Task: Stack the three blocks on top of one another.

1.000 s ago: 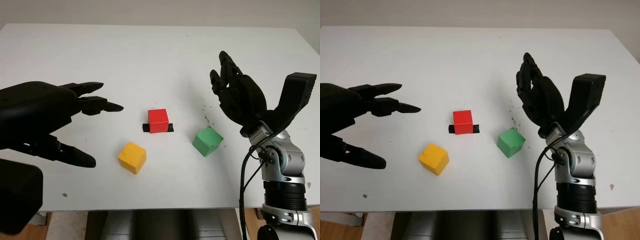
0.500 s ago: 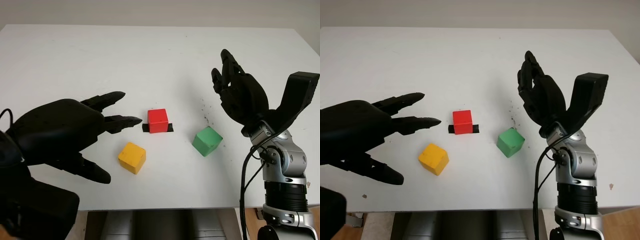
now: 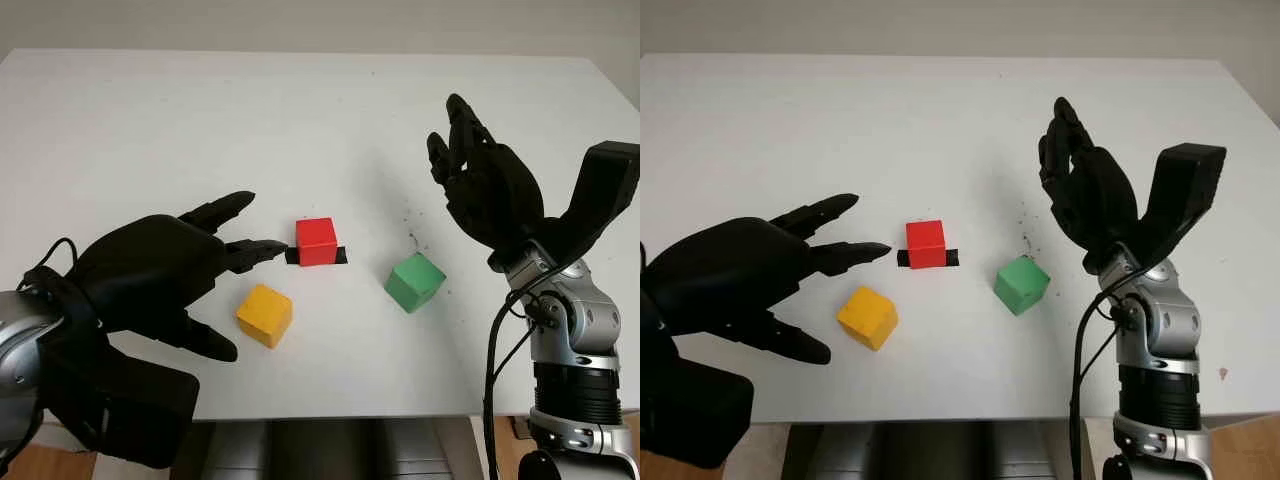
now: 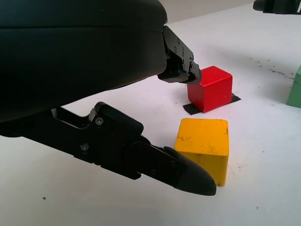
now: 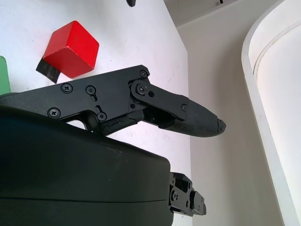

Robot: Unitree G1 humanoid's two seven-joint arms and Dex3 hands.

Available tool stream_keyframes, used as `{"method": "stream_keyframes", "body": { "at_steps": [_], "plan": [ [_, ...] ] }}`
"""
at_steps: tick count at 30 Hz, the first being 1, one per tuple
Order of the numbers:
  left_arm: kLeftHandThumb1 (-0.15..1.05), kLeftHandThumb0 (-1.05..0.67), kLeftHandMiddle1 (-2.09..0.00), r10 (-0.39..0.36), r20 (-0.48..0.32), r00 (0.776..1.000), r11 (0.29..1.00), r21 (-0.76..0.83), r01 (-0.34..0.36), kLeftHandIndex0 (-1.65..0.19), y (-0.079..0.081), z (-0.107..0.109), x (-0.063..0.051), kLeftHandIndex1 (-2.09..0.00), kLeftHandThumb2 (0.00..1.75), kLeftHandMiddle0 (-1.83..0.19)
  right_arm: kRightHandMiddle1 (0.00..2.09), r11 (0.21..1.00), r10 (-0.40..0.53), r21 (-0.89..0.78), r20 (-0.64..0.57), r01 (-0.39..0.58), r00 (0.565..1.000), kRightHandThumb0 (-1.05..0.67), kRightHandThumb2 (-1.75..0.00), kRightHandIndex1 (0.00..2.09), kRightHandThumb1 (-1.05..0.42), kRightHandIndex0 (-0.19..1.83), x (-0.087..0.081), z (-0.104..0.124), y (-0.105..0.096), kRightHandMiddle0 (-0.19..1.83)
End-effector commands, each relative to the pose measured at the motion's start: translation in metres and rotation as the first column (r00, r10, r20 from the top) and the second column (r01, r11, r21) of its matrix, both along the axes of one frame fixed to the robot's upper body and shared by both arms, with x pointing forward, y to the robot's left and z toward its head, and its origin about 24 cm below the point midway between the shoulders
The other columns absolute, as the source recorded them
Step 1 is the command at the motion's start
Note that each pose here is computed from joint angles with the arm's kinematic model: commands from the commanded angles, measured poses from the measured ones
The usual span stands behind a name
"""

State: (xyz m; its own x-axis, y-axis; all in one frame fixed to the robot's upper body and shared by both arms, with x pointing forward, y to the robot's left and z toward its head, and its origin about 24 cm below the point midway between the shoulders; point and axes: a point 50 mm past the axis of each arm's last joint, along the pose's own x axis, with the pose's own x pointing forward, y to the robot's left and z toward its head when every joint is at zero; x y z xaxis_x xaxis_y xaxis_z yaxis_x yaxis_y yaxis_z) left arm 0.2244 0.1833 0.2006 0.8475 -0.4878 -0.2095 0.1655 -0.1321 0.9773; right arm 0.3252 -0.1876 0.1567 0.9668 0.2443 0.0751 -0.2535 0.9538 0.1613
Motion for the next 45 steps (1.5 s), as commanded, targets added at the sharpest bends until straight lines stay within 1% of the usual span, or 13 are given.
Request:
{"method": "stream_keyframes", "body": {
  "at_steps": [1, 8, 14, 15, 17, 18, 21, 26, 29, 32, 41, 45],
  "plan": [
    [0.94, -0.73, -0.05, -0.010, 0.006, 1.000, 1.000, -0.003, 0.010, -0.26, -0.003, -0.001, 0.002, -0.06, 0.05, 0.16, 0.00, 1.000, 0.001, -0.001, 0.029, -0.001, 1.000, -0.65, -0.72, 0.00, -1.05, -0.19, -0.001, 0.008, -0.002, -0.19],
    [0.94, -0.73, -0.06, -0.020, -0.007, 1.000, 1.000, -0.018, 0.019, -0.30, -0.003, -0.010, 0.004, -0.09, 0.05, 0.13, 0.00, 1.000, -0.002, 0.000, 0.032, 0.002, 0.999, -0.64, -0.72, 0.00, -1.05, -0.19, -0.001, 0.009, -0.002, -0.19],
    [0.92, -0.71, -0.06, -0.023, 0.003, 1.000, 1.000, -0.019, 0.023, -0.34, -0.003, -0.015, 0.005, -0.13, 0.05, 0.11, 0.00, 1.000, 0.004, 0.004, 0.032, -0.004, 0.999, -0.64, -0.73, 0.00, -1.05, -0.19, -0.001, 0.009, -0.002, -0.19],
    [0.92, -0.71, -0.06, -0.022, 0.009, 1.000, 1.000, -0.019, 0.022, -0.30, -0.003, -0.016, 0.005, -0.25, 0.05, 0.09, 0.00, 1.000, 0.003, 0.003, 0.030, -0.003, 1.000, -0.63, -0.73, 0.00, -1.05, -0.19, -0.001, 0.009, -0.002, -0.19],
    [0.92, -0.70, -0.06, -0.022, 0.024, 0.999, 1.000, -0.021, 0.022, -0.03, -0.003, -0.019, 0.005, -0.83, 0.05, 0.08, 0.00, 1.000, 0.001, 0.005, 0.029, -0.001, 1.000, -0.63, -0.73, 0.00, -1.05, -0.19, -0.001, 0.009, -0.002, -0.19],
    [0.92, -0.69, -0.06, -0.023, 0.032, 0.999, 1.000, -0.018, 0.023, 0.04, -0.003, -0.020, 0.005, -1.04, 0.05, 0.06, 0.00, 1.000, 0.001, 0.003, 0.030, -0.001, 1.000, -0.63, -0.73, 0.00, -1.05, -0.19, -0.001, 0.009, -0.002, -0.19],
    [0.92, -0.68, -0.06, -0.021, 0.041, 0.999, 1.000, -0.009, 0.022, 0.08, -0.003, -0.023, 0.006, -1.22, 0.05, 0.04, 0.00, 1.000, -0.002, 0.001, 0.031, 0.002, 1.000, -0.63, -0.73, 0.00, -1.05, -0.19, -0.001, 0.008, -0.002, -0.19],
    [0.91, -0.66, -0.06, -0.023, 0.045, 0.999, 0.999, 0.034, 0.021, 0.05, -0.004, -0.029, 0.006, -1.28, 0.05, 0.02, 0.00, 1.000, -0.005, 0.001, 0.028, 0.005, 1.000, -0.63, -0.73, 0.00, -1.05, -0.19, -0.002, 0.008, -0.002, -0.19],
    [0.92, -0.65, -0.06, -0.023, 0.039, 0.999, 0.998, 0.057, 0.021, 0.05, -0.005, -0.031, 0.007, -1.29, 0.06, 0.02, 0.00, 1.000, -0.006, 0.009, 0.026, 0.006, 1.000, -0.63, -0.73, 0.00, -1.05, -0.19, -0.002, 0.008, -0.002, -0.19],
    [0.93, -0.64, -0.06, -0.026, 0.040, 0.999, 0.998, 0.067, 0.023, 0.00, -0.005, -0.034, 0.007, -1.27, 0.06, 0.00, 0.00, 1.000, -0.008, 0.001, 0.024, 0.008, 1.000, -0.63, -0.73, 0.00, -1.05, -0.19, -0.001, 0.008, -0.002, -0.19],
    [0.94, -0.65, -0.06, -0.034, 0.050, 0.998, 0.998, 0.058, 0.031, -0.02, -0.004, -0.042, 0.010, -1.25, 0.06, -0.04, 0.00, 1.000, -0.005, 0.008, 0.017, 0.005, 1.000, -0.63, -0.73, 0.00, -1.05, -0.19, -0.002, 0.008, -0.002, -0.19],
    [0.94, -0.65, -0.06, -0.030, 0.036, 0.999, 0.999, 0.030, 0.029, 0.01, -0.004, -0.047, 0.011, -1.24, 0.06, -0.03, 0.00, 1.000, -0.006, 0.005, 0.017, 0.006, 1.000, -0.63, -0.74, 0.00, -1.05, -0.19, -0.002, 0.008, -0.002, -0.19]
  ]
}}
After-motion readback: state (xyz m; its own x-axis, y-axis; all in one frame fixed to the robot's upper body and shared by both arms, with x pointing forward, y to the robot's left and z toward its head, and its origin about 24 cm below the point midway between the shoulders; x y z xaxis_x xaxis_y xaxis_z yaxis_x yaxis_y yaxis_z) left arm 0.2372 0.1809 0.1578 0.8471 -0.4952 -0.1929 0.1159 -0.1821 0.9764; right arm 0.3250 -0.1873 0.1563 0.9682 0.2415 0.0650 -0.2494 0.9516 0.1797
